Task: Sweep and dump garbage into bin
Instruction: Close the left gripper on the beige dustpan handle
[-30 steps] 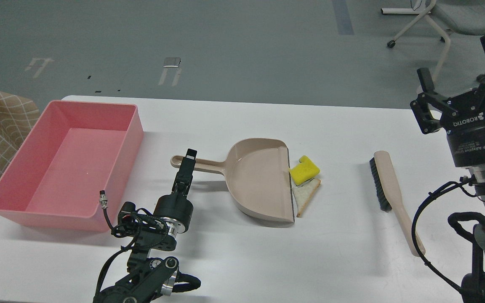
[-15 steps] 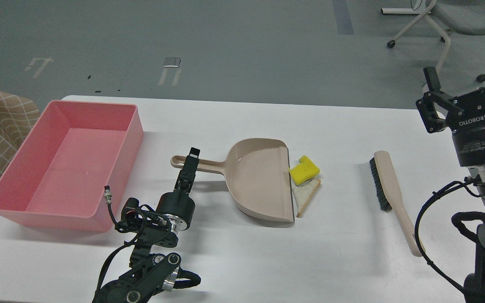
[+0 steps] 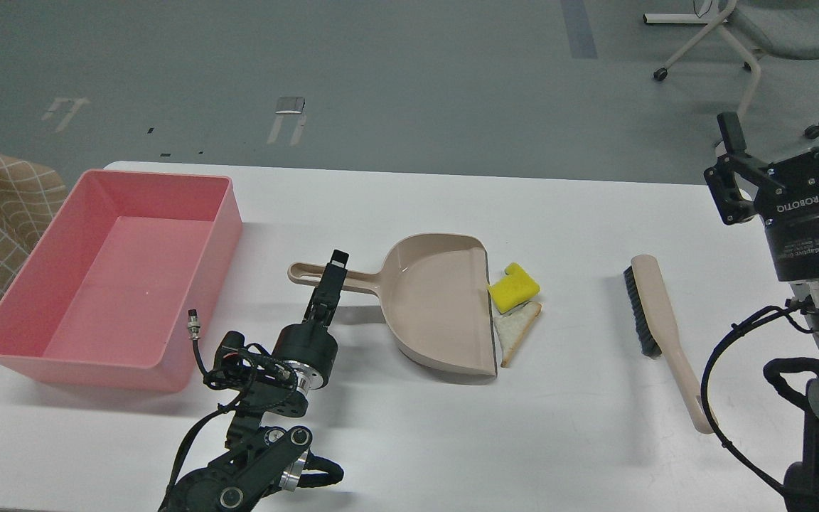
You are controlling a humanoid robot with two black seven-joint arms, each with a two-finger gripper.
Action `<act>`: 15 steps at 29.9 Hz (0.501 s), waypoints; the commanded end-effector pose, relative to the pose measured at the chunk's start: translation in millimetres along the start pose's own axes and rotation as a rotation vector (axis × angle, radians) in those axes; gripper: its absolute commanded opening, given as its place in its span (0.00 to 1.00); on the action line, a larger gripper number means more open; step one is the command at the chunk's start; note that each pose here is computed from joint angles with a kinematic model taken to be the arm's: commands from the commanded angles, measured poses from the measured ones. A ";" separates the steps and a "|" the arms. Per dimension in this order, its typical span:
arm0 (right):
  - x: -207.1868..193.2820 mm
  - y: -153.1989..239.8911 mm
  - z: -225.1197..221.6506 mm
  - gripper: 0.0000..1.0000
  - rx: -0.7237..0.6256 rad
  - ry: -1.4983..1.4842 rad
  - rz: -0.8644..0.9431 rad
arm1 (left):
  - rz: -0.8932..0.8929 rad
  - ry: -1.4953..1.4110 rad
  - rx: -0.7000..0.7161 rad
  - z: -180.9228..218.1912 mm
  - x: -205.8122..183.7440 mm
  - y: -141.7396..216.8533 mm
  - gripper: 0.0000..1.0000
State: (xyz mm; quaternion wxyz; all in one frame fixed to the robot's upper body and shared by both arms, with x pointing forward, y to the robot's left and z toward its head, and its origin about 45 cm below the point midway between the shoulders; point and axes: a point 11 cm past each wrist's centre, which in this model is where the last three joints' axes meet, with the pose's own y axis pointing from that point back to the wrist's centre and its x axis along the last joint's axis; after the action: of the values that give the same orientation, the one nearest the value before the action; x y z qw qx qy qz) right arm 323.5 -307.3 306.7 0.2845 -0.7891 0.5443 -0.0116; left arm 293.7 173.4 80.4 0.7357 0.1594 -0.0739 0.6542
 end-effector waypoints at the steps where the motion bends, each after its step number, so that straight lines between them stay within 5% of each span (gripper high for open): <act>1: 0.7 0.2 -0.7 1.00 0.002 0.001 0.002 | -0.010 -0.010 0.012 -5.1 -2.6 1.9 0.94; 15: 5.4 2.0 1.8 1.00 -0.005 -0.001 0.017 | 0.009 0.007 0.012 1.4 5.0 -17.1 0.94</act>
State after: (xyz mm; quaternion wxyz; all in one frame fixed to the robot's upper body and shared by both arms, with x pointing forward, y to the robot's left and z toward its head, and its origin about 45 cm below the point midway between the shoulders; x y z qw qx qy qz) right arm 324.4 -311.1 303.1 0.2826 -0.7857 0.5502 -0.0080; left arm 307.9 173.6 82.5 0.7346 0.1581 -0.0714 0.6560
